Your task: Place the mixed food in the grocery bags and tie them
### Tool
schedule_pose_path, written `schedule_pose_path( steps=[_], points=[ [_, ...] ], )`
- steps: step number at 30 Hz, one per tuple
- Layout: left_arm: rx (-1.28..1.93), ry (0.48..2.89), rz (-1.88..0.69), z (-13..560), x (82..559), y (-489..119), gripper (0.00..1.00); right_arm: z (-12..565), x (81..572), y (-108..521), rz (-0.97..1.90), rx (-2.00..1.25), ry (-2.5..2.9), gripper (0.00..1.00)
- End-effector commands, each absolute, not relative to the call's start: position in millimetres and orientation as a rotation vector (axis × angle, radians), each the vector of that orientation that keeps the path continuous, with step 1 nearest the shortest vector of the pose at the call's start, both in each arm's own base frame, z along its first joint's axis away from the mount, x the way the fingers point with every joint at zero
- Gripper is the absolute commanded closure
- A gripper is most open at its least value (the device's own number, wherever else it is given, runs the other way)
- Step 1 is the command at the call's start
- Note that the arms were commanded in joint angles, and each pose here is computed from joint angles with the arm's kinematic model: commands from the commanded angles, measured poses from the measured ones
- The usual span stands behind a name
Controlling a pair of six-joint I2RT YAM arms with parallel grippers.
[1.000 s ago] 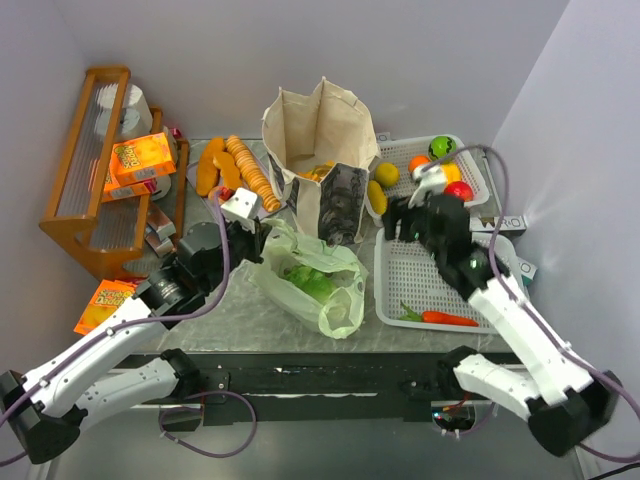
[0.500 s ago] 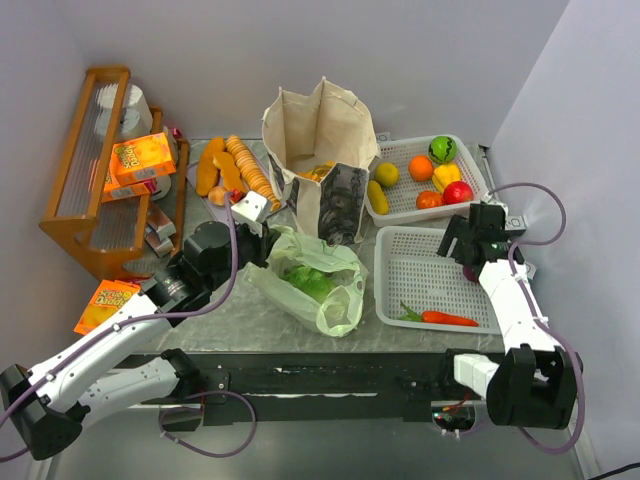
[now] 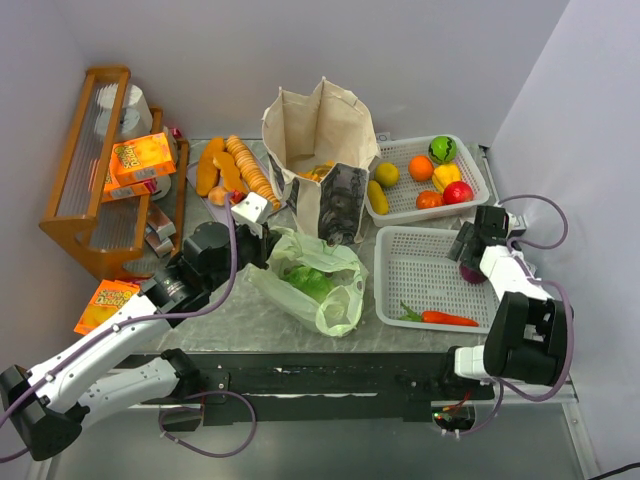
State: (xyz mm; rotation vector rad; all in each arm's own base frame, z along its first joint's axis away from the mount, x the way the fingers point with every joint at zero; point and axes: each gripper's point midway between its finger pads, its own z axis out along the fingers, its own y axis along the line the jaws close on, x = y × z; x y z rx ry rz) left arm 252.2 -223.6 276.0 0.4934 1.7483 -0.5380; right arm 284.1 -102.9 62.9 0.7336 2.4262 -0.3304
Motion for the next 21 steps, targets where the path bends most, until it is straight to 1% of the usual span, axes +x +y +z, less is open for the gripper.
schedule_pose_path(
  steps=[1, 4, 7, 9, 10, 11, 13, 15, 16, 18, 19, 21],
  points=[
    [0.497, 1.707, -0.553, 287, 251, -224, 0.99, 68, 301, -119, -0.374, 0.755, 2.368, 0.06],
    [0.499, 1.701, -0.553, 289, 250, -223, 0.99, 57, 300, -118, -0.332, 0.785, 2.390, 0.06],
    [0.496, 1.692, -0.554, 291, 250, -222, 0.99, 49, 302, -116, -0.303, 0.788, 2.403, 0.09],
    [0.490, 1.690, -0.550, 292, 250, -220, 0.99, 48, 302, -115, -0.291, 0.784, 2.413, 0.18],
    [0.488, 1.692, -0.547, 291, 250, -220, 0.99, 50, 302, -115, -0.293, 0.784, 2.408, 0.26],
    [0.488, 1.690, -0.545, 292, 250, -219, 0.99, 54, 301, -115, -0.299, 0.783, 2.398, 0.40],
    [0.484, 1.686, -0.544, 293, 250, -219, 0.99, 73, 300, -109, -0.310, 0.744, 2.356, 0.52],
    [0.487, 1.687, -0.546, 292, 250, -219, 0.99, 93, 297, -105, -0.361, 0.702, 2.307, 0.57],
    [0.485, 1.686, -0.545, 292, 250, -219, 0.99, 116, 298, -90, -0.354, 0.633, 2.260, 0.60],
    [0.488, 1.692, -0.547, 291, 250, -220, 0.99, 145, 297, -79, -0.425, 0.574, 2.180, 0.61],
    [0.492, 1.691, -0.548, 291, 250, -221, 0.99, 173, 302, -50, -0.369, 0.483, 2.114, 0.62],
    [0.493, 1.691, -0.549, 291, 250, -221, 0.99, 198, 302, -28, -0.311, 0.435, 2.056, 0.63]
  ],
)
